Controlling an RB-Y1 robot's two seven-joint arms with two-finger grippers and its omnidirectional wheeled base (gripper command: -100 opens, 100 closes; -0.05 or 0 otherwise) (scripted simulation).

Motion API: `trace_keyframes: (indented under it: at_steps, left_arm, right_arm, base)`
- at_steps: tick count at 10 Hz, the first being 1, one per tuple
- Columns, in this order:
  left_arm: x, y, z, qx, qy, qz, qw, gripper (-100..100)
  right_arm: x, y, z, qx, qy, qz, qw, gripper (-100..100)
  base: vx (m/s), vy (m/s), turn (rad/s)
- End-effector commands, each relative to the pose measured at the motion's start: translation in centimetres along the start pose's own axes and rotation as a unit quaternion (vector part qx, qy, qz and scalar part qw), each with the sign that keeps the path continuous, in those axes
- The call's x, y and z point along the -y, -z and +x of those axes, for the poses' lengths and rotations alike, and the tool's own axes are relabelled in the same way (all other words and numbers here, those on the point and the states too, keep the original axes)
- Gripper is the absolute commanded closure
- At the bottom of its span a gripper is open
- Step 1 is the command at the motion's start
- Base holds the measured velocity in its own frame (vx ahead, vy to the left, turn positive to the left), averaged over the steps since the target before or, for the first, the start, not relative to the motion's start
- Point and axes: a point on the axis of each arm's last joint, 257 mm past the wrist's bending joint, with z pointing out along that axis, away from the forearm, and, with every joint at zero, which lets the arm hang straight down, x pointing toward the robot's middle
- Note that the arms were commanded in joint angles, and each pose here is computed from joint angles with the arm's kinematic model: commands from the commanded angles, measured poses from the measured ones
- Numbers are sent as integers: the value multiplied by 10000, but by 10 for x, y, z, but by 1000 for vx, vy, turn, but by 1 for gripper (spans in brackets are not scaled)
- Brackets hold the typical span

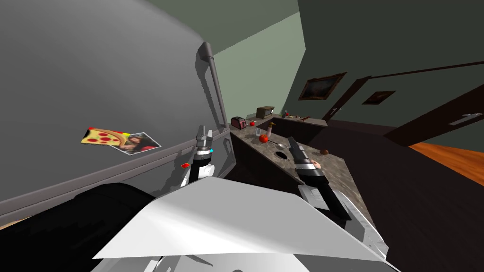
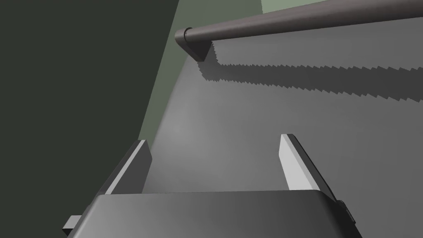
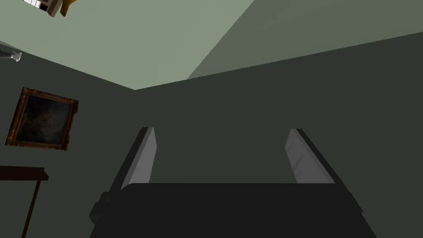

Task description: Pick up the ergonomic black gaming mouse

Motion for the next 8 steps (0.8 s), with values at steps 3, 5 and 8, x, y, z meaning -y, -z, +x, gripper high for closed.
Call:
trace_keyframes:
  at_steps: [3, 5, 8]
  left_arm:
    - [0, 0, 0, 0, 0, 0, 10000, 0]
    - [0, 0, 0, 0, 0, 0, 10000, 0]
    - [0, 0, 0, 0, 0, 0, 10000, 0]
  right_arm:
    - [14, 0, -1, -381, 662, 102, 9970, -100]
    - [20, 0, -1, -563, 940, 140, 9939, -100]
    - [36, 3, 0, -920, 1459, 237, 9847, -100]
  base:
    - [94, 75, 62]
    - [87, 78, 66]
    - [61, 49, 62]
